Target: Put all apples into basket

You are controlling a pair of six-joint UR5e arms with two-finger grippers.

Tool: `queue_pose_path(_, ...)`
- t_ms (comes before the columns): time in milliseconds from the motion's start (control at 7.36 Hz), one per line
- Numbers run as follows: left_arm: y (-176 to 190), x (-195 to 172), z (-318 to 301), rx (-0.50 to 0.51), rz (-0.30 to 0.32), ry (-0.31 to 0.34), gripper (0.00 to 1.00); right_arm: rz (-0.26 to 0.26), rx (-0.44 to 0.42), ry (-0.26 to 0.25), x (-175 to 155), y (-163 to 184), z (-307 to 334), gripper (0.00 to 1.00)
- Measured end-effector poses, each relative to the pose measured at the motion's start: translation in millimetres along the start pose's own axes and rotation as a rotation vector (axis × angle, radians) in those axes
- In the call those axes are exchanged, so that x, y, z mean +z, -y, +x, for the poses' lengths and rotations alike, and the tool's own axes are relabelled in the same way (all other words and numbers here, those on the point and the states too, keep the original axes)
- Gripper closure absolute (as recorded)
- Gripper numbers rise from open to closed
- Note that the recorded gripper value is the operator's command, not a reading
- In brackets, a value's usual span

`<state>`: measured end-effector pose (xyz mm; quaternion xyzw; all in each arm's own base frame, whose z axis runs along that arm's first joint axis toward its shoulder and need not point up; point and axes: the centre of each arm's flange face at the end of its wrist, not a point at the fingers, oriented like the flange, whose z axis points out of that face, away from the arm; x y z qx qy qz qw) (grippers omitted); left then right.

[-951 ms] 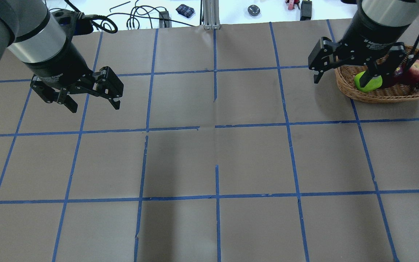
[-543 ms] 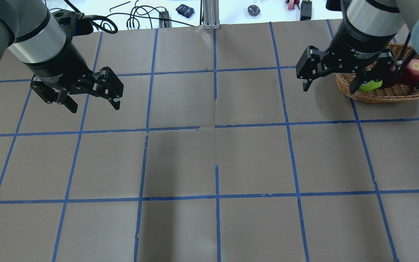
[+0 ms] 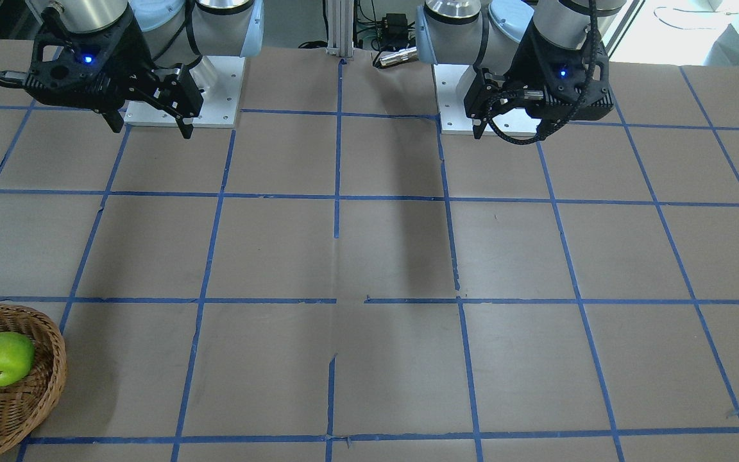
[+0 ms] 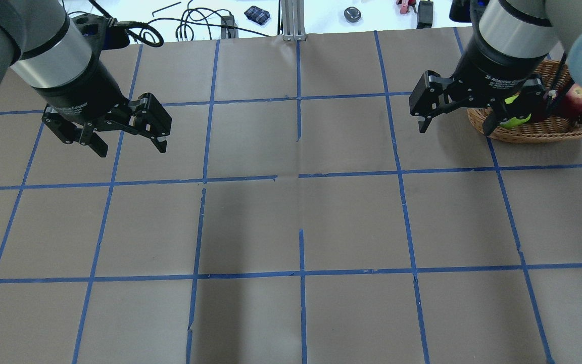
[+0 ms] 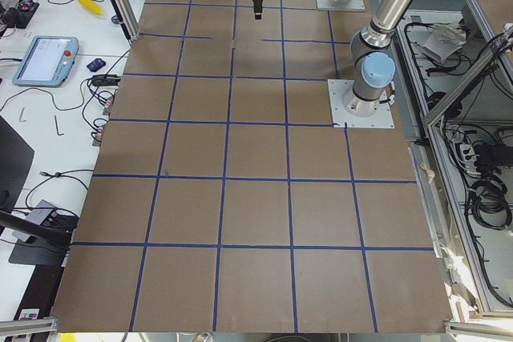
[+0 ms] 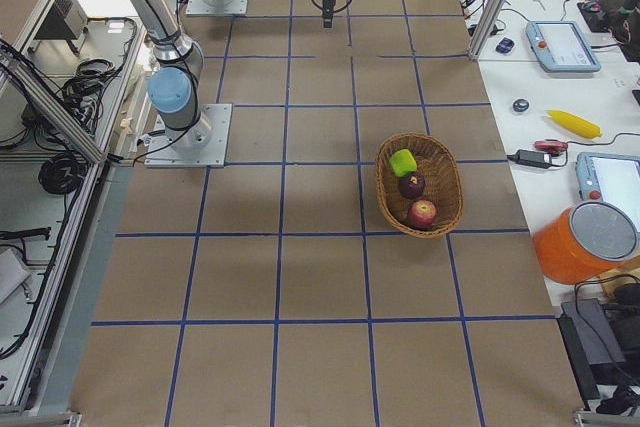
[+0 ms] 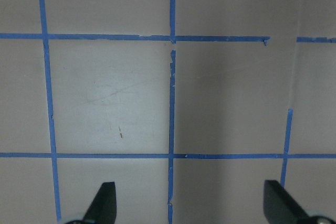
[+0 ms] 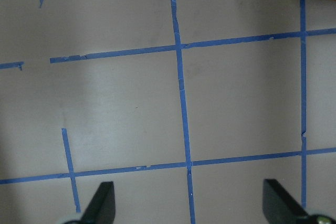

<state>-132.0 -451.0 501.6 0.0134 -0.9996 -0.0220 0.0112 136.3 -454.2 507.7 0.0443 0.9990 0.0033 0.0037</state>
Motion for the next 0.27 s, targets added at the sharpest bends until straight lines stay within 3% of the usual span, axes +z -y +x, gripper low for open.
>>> queue_pose_path(272,0.0,0.3,0.0,0.0,-0.001,0.0,0.0,-0.001,-0.005,-0.001,1.2,0.1,0.0,0.0)
